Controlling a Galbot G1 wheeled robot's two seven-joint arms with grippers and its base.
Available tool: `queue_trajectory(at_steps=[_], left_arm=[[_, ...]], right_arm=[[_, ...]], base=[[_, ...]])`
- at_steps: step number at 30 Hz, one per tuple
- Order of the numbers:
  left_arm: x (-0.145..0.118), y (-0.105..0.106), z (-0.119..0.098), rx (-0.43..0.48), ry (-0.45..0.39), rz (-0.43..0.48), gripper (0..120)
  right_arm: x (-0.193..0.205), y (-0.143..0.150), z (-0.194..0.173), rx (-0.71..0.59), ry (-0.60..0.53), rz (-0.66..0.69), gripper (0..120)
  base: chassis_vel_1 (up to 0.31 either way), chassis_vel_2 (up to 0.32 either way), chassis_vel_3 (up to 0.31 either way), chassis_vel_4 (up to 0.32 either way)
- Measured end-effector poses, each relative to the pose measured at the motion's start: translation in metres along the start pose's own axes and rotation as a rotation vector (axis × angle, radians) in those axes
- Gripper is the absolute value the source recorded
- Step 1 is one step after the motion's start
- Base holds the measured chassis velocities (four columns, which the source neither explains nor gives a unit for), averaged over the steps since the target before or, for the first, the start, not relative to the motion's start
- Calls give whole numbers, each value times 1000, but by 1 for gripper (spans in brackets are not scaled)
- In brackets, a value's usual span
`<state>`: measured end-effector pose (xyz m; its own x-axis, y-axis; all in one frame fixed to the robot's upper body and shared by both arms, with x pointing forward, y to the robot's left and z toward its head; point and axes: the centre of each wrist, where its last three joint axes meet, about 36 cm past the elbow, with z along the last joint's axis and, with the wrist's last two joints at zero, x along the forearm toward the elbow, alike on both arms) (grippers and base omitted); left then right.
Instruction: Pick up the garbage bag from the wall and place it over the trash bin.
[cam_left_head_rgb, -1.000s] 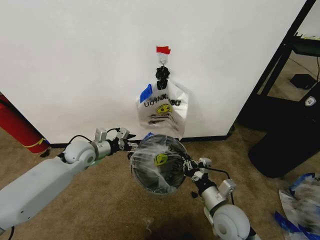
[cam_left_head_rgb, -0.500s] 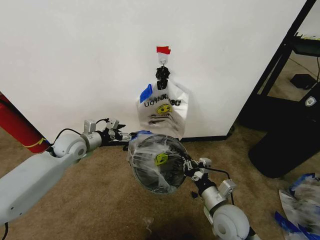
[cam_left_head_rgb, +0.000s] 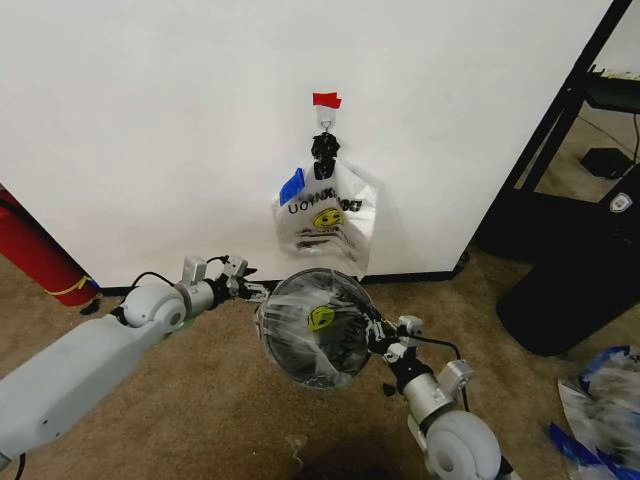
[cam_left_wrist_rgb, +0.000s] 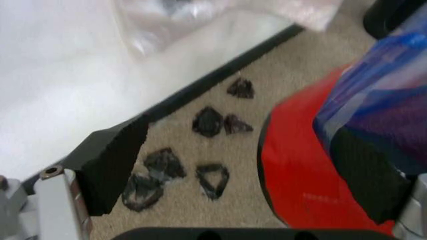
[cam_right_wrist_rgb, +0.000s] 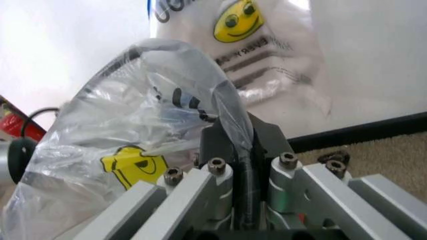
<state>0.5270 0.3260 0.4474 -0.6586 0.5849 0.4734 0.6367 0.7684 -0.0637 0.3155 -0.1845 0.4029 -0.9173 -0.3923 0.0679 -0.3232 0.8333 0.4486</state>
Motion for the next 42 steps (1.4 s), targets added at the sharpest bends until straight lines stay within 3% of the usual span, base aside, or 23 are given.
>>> queue_trajectory(at_steps=[5, 13, 23, 32, 36, 39, 42], left_arm=[[3, -1, 1, -4, 0, 3, 97], [24, 3, -17, 1, -52, -3, 100], [38, -7, -25, -38, -64, 44, 100], [54, -8, -38, 24, -111, 21, 100], [67, -43, -48, 38, -196, -86, 100], [70, -70, -51, 50, -216, -107, 100], [72, -110, -49, 89, -205, -109, 87]], right_arm=[[-2, 1, -1, -3, -3, 0, 1], [-6, -4, 5, -31, 13, 28, 1], [-14, -9, 10, -60, 24, 54, 1], [-16, -16, 14, -62, 25, 77, 1], [-18, -16, 12, -72, 3, 106, 1], [-19, -13, 13, -70, -13, 117, 1], [-19, -7, 15, -53, -38, 128, 1]], base=[[0, 0, 0, 0], [0, 0, 0, 0], [0, 0, 0, 0], [0, 0, 0, 0], [0, 0, 0, 0], [0, 0, 0, 0], [0, 0, 0, 0]])
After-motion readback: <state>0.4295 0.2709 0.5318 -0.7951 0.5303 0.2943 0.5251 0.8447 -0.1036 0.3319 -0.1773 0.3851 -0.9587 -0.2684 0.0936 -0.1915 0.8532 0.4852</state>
